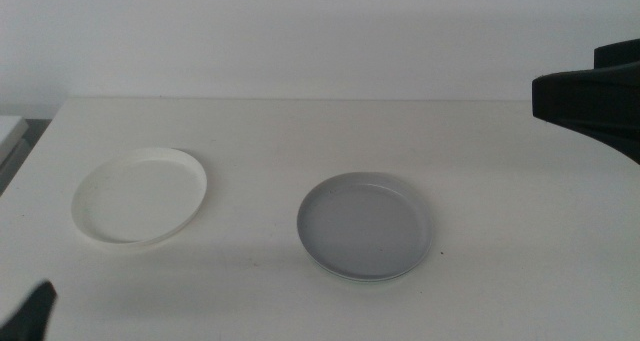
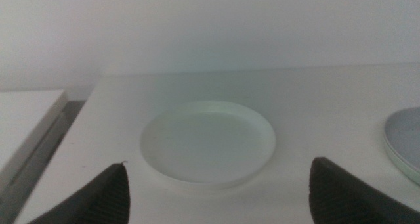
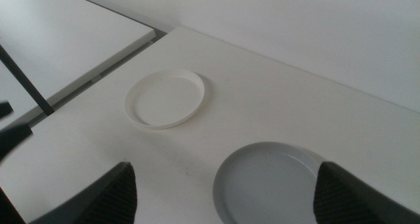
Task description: Stack the three bowls on top of each other.
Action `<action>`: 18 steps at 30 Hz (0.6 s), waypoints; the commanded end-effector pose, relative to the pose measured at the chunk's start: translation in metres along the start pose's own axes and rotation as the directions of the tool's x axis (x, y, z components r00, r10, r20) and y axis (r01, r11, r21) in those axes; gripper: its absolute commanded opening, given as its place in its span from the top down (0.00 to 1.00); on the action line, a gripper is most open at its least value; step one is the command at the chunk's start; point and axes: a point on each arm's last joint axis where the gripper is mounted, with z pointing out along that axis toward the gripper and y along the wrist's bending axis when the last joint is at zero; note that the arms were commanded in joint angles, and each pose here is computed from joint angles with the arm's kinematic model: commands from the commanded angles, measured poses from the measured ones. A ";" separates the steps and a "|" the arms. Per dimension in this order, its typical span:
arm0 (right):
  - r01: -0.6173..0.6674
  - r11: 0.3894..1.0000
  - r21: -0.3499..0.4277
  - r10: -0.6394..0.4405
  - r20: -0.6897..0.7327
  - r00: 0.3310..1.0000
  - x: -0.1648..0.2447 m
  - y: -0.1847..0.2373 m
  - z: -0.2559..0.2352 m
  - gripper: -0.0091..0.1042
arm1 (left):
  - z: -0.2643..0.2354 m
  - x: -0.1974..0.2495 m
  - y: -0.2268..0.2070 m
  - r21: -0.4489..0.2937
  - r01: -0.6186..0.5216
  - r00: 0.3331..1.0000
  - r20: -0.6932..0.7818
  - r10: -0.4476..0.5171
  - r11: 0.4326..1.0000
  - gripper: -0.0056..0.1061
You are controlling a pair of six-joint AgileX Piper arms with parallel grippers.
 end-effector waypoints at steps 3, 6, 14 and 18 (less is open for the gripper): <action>0.000 1.000 0.000 0.000 0.002 1.000 0.001 0.000 0.000 0.10 | 0.006 -0.062 0.001 -0.038 0.010 0.997 -0.072 -0.013 0.999 0.11; 0.000 1.000 0.000 0.000 0.004 1.000 0.001 0.000 0.000 0.10 | 0.017 -0.117 0.001 -0.052 0.022 0.960 -0.279 -0.036 0.998 0.11; -0.004 1.000 -0.004 0.004 0.005 1.000 0.001 0.000 0.000 0.10 | 0.061 -0.187 -0.008 -0.030 0.111 0.745 -0.659 -0.103 0.993 0.11; -0.004 1.000 -0.004 0.004 0.005 1.000 0.001 0.000 0.000 0.10 | 0.099 -0.205 -0.005 -0.002 0.052 0.841 -0.539 -0.045 0.999 0.11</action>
